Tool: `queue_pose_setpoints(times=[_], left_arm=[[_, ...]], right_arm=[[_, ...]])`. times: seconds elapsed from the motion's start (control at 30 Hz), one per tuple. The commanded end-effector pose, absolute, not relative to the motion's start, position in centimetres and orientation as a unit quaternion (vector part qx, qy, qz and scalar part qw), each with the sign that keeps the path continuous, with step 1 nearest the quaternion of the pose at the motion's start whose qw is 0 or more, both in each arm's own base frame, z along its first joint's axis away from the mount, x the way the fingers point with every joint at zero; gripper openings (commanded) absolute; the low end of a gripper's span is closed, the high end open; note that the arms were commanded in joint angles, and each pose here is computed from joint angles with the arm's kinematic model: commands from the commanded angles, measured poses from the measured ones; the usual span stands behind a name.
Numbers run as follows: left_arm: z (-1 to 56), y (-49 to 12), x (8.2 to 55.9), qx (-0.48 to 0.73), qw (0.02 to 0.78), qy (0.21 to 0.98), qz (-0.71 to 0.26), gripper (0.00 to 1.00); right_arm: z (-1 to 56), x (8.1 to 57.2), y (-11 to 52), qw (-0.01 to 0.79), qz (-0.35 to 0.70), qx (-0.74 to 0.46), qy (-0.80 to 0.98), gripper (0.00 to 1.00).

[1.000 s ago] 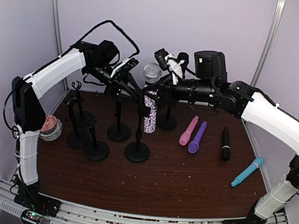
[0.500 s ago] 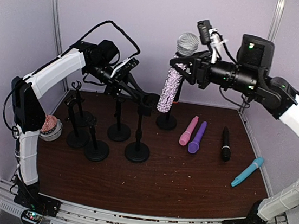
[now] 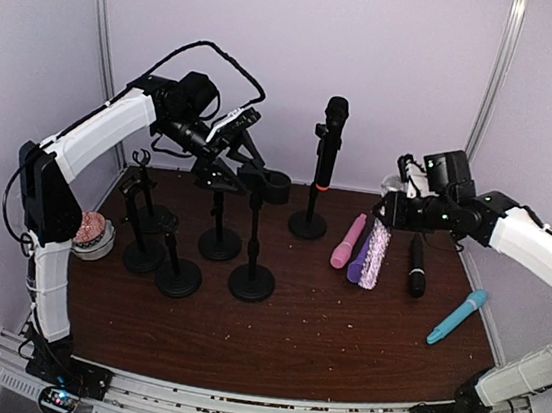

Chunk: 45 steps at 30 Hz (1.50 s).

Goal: Remove the microphone from the stand

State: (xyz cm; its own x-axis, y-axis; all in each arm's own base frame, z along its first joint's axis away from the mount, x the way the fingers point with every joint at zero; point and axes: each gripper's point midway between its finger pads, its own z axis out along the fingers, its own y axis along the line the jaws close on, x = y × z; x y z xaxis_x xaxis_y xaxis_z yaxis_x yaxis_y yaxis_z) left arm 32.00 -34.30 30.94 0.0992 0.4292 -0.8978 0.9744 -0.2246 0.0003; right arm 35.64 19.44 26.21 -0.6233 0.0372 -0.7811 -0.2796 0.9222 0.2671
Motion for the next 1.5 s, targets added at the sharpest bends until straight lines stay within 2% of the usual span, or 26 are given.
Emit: queue_pose_setpoints(times=[0.0,0.23,0.53,0.87,0.97,1.17,1.27,1.3,1.33,1.37,1.47], left_arm=[[33.5,-33.6,31.3,0.658,0.352,0.538,-0.391,0.98],[34.7,-32.0,31.3,0.630,0.352,0.591,-0.360,0.98],[34.4,-29.3,31.0,0.583,0.336,0.658,-0.337,0.98],[33.4,-28.7,30.8,0.574,0.330,0.674,-0.328,0.98],[33.2,-28.6,31.0,0.572,0.330,0.678,-0.323,0.98],[33.2,-28.2,31.2,0.567,0.331,0.686,-0.314,0.98],[33.3,-27.8,31.4,0.562,0.334,0.691,-0.309,0.98],[33.4,-27.7,31.5,0.560,0.335,0.693,-0.306,0.98],[33.6,-27.5,31.7,0.556,0.338,0.696,-0.304,0.98],[33.8,-27.2,31.9,0.551,0.341,0.700,-0.301,0.98],[34.7,-26.3,33.0,0.522,0.357,0.716,-0.295,0.98]], right_arm=[[22.7,37.3,16.2,0.394,0.164,0.003,0.904,0.17],[14.8,41.1,12.9,0.298,0.104,0.051,0.947,0.15],[9.6,44.5,10.2,0.248,0.053,0.092,0.963,0.35],[8.2,45.0,9.4,0.231,0.035,0.106,0.966,0.60],[8.4,45.0,9.4,0.235,0.036,0.107,0.965,0.62],[12.3,45.2,9.8,0.288,0.060,0.120,0.948,0.63],[16.8,44.7,11.0,0.339,0.064,0.102,0.933,0.66],[18.6,44.3,11.7,0.357,0.065,0.090,0.927,0.72],[20.6,43.9,12.5,0.380,0.066,0.078,0.919,0.94],[22.9,43.4,13.2,0.407,0.072,0.067,0.908,0.99],[28.9,42.7,13.4,0.482,0.122,0.110,0.861,1.00]])
